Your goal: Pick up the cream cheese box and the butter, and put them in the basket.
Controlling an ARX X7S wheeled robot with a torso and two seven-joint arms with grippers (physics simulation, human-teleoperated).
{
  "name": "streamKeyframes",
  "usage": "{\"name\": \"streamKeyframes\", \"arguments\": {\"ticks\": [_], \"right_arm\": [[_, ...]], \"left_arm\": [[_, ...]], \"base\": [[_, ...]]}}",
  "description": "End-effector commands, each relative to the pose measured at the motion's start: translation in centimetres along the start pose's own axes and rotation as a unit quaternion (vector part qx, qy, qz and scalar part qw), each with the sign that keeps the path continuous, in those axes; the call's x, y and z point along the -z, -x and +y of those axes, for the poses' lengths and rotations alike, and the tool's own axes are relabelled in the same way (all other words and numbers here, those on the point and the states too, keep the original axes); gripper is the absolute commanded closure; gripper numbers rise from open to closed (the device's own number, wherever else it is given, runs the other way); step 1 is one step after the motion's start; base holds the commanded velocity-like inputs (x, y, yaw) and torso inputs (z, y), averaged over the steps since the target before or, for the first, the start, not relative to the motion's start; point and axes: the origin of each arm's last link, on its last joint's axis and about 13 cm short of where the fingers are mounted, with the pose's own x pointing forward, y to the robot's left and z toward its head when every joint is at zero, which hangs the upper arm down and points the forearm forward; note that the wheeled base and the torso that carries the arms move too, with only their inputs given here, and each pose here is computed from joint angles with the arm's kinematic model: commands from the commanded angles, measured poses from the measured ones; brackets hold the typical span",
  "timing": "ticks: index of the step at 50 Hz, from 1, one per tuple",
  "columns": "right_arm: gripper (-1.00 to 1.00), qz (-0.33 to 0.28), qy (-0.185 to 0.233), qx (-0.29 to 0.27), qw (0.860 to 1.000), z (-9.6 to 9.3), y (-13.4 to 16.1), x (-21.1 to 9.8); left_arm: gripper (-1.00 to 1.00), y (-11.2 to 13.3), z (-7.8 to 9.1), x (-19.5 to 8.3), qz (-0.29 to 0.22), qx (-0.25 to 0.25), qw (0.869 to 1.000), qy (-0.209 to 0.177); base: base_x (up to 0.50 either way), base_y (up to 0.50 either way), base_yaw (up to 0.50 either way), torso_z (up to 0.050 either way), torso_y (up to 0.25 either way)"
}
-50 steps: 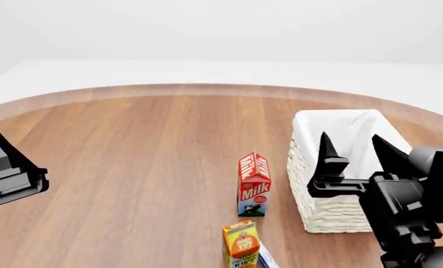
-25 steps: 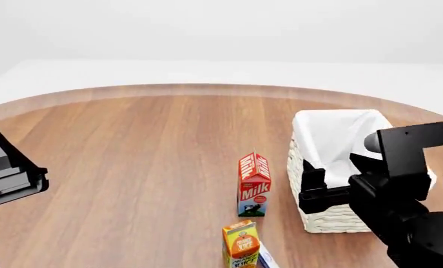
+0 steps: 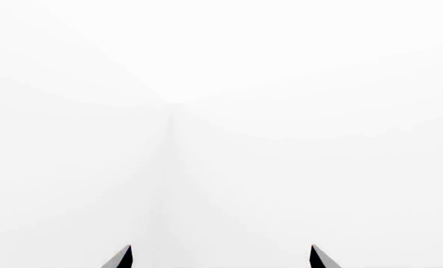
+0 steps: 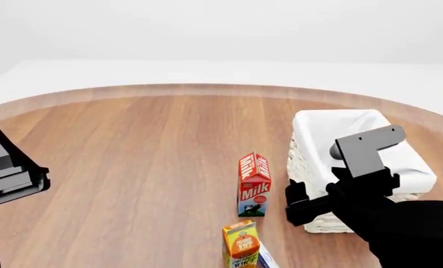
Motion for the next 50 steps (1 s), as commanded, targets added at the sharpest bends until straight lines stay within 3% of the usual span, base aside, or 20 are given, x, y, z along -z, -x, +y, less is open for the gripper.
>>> {"name": "streamKeyframes", "arguments": {"ticks": [1,24,50], "right_arm": [[-1.0,0.013,0.008,-0.011,1.0,0.2,-1.1,0.0],[-1.0,0.095,0.018,-0.02,0.995,0.7,-2.1,3.9],[-1.0,0.133,0.025,-0.021,0.991,0.8,-2.4,6.5]], "left_arm": [[-1.0,0.0,0.3,0.3,0.002,-0.005,1.0,-0.005],[-1.0,0.0,0.3,0.2,0.005,-0.003,1.0,-0.005],[-1.0,0.0,0.2,0.4,0.007,-0.001,1.0,-0.006]], "base": [[0.0,0.0,0.0,0.0,0.0],[0.0,0.0,0.0,0.0,0.0],[0.0,0.0,0.0,0.0,0.0]]}}
